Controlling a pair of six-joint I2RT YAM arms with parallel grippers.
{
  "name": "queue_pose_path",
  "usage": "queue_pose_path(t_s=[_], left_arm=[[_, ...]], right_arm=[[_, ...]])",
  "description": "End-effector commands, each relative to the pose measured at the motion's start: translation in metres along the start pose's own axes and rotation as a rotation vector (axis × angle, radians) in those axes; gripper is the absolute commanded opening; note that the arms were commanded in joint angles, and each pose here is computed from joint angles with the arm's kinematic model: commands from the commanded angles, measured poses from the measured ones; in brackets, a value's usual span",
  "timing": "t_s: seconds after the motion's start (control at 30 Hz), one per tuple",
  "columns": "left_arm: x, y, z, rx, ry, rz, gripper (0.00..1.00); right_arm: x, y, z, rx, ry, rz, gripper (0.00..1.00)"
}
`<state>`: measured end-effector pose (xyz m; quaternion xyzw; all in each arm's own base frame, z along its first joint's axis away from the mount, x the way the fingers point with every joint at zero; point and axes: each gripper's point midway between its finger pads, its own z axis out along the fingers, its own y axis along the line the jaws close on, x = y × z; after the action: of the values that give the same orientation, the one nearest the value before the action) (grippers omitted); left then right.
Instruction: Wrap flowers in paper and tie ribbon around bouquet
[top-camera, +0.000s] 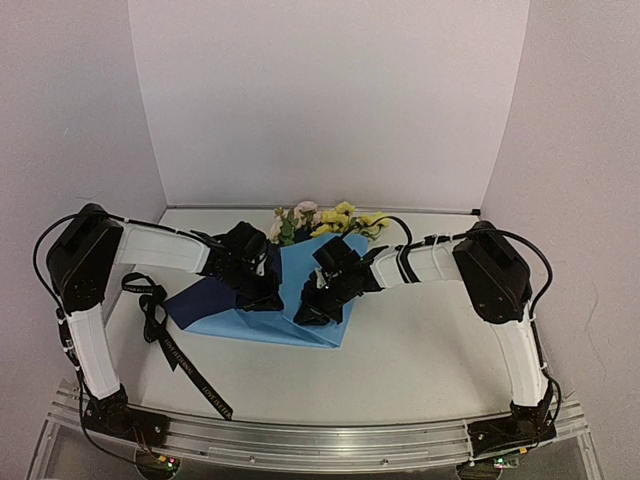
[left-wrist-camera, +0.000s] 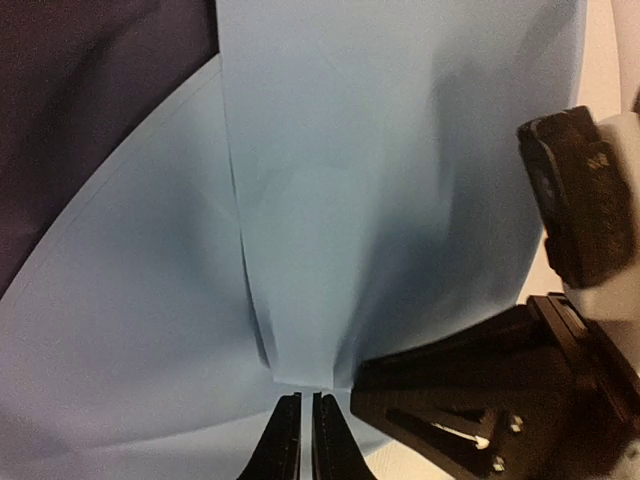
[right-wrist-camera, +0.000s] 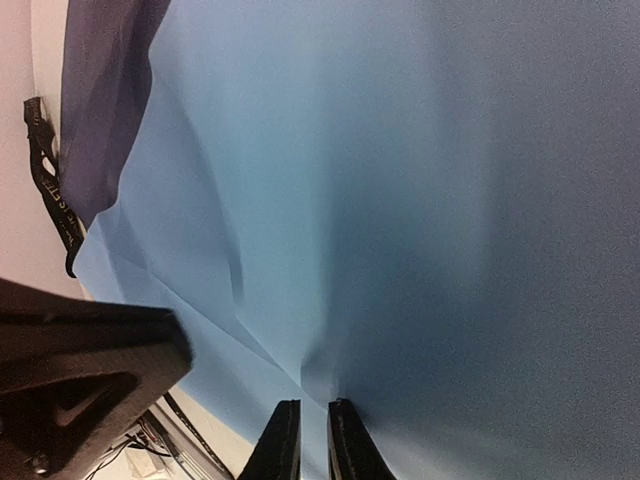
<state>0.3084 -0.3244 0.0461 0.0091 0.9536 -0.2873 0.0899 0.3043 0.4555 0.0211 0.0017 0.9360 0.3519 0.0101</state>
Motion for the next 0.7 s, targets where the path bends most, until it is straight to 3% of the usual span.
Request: queue_pose_path(t_s=[0.0, 0.37, 0.53, 0.67], left_arm=[[-0.007, -0.014, -0.048, 0.05, -0.102, -0.042, 0.11], [0.057, 0.037, -0.085, 0.094, -0.167, -0.35, 0.26], [0.033, 0.012, -0.072, 0.19, -0.245, -0.353, 0.29], [0.029, 0.021, -0.051, 0.212, -0.273, -0.415, 0.29]], right_arm=[[-0.009, -0.002, 0.01, 0.006, -0.026, 0.023, 0.12], [-0.006, -0.023, 0.025, 0.051, -0.016, 0.077, 0.1], [-0.006, -0.028, 0.029, 0.06, -0.012, 0.088, 0.1], [-0.005, -0.034, 0.029, 0.072, -0.011, 0.093, 0.09]])
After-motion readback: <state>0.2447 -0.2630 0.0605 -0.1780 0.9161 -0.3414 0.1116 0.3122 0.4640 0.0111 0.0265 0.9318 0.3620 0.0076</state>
